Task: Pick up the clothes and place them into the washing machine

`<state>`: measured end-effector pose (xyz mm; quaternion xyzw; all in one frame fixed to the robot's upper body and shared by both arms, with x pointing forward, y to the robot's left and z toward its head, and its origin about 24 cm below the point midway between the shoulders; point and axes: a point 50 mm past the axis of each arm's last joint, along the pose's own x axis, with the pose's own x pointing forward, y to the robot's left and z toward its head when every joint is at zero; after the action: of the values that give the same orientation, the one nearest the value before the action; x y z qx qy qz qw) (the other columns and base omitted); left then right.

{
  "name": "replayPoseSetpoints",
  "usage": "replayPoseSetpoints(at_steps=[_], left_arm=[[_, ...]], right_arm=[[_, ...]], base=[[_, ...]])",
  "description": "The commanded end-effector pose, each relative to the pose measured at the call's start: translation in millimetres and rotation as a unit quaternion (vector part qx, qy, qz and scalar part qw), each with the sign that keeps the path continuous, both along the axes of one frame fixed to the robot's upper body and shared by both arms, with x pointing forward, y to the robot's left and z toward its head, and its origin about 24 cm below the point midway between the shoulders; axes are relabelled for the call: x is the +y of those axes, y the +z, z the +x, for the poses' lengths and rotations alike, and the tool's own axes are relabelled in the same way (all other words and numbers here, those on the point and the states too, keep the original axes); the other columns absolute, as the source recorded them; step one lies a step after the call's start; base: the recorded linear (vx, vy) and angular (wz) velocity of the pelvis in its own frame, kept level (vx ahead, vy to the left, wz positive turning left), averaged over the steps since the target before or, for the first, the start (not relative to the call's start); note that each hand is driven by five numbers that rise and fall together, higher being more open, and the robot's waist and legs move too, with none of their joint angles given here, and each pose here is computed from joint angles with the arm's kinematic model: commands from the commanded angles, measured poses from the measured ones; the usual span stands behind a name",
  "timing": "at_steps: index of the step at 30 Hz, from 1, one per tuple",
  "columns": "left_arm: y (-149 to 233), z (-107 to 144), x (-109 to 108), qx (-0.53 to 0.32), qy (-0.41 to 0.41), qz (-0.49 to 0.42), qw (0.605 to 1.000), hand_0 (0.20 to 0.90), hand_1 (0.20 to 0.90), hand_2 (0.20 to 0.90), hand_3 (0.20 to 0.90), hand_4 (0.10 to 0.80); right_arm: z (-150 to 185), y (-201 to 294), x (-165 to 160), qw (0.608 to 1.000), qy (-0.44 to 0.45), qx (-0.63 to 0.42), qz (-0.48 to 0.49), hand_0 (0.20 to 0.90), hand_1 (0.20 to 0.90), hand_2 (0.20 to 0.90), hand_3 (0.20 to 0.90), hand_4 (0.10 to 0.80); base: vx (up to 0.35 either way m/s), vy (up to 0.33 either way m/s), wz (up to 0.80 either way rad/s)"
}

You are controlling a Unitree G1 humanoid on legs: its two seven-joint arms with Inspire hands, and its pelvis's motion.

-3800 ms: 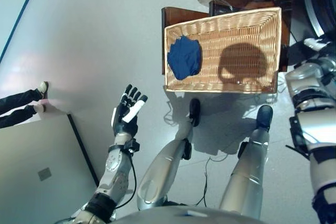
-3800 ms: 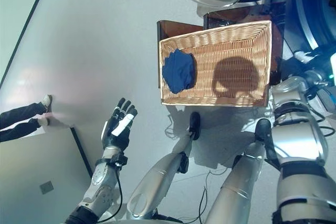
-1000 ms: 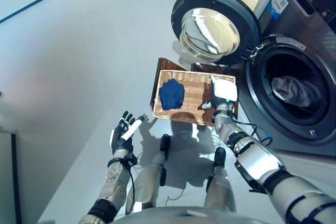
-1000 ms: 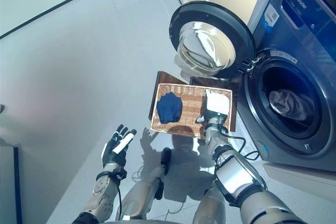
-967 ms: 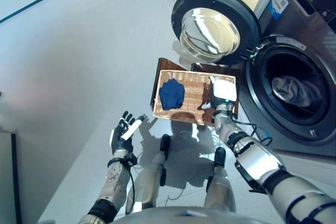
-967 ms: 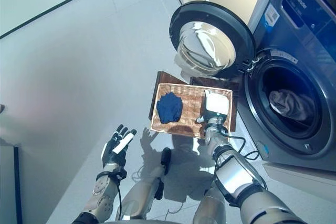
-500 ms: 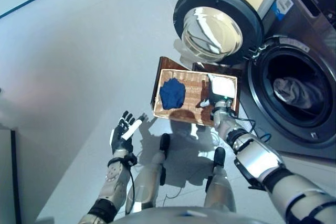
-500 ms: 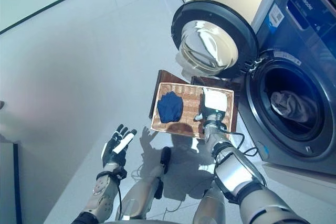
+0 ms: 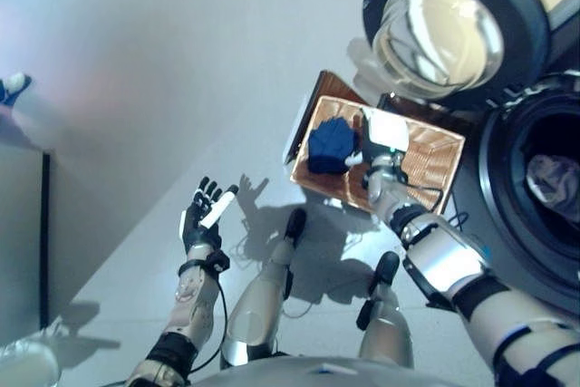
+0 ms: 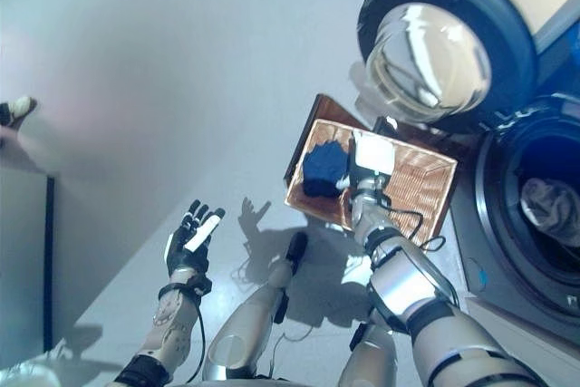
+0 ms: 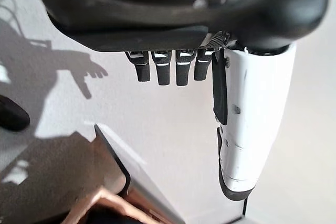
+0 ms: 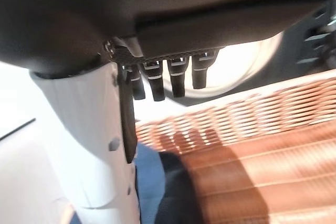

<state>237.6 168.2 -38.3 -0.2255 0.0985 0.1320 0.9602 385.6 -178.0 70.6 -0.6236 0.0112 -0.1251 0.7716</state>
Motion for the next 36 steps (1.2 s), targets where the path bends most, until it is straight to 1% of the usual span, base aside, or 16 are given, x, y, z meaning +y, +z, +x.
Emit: replayPoseSetpoints(at_steps=[1, 9, 16, 27, 32, 36], left_arm=[[44.9, 21.2, 8.4, -0.118, 0.013, 0.013, 0.993, 0.900, 0.900, 0.900, 0.900, 0.800], [55.1, 28.4, 5.8, -0.139, 0.017, 0.005, 0.990, 0.900, 0.900, 0.900, 0.900, 0.800], [63.4, 30.5, 3.2, -0.156, 0.014, -0.001, 0.988, 0.900, 0.900, 0.900, 0.900, 0.800], [73.1, 30.0, -1.6, -0.177, 0.009, -0.014, 0.984, 0.900, 0.900, 0.900, 0.900, 0.800], [81.0, 28.6, -2.7, -0.194, 0.003, -0.017, 0.981, 0.900, 0.900, 0.900, 0.900, 0.800], [89.8, 27.6, -6.4, -0.213, -0.004, -0.027, 0.977, 0.900, 0.900, 0.900, 0.900, 0.800]], right_arm=[[21.8, 57.7, 19.3, 0.995, 0.031, -0.095, 0.007, 0.900, 0.900, 0.900, 0.900, 0.800], [22.3, 56.6, 34.2, 0.994, 0.041, -0.093, 0.048, 0.900, 0.900, 0.900, 0.900, 0.800], [22.9, 58.2, 37.6, 0.992, 0.038, -0.096, 0.075, 0.900, 0.900, 0.900, 0.900, 0.800], [24.1, 61.3, 27.2, 0.991, 0.018, -0.097, 0.088, 0.900, 0.900, 0.900, 0.900, 0.800], [25.9, 69.3, 20.1, 0.990, 0.009, -0.109, 0.092, 0.900, 0.900, 0.900, 0.900, 0.800], [29.7, 87.3, 6.3, 0.988, -0.007, -0.128, 0.088, 0.900, 0.900, 0.900, 0.900, 0.800]], base=[[-0.043, 0.020, 0.14], [-0.036, 0.027, 0.11], [-0.018, -0.005, 0.05], [-0.015, -0.005, 0.11], [-0.019, -0.019, 0.00], [-0.013, -0.013, 0.04]])
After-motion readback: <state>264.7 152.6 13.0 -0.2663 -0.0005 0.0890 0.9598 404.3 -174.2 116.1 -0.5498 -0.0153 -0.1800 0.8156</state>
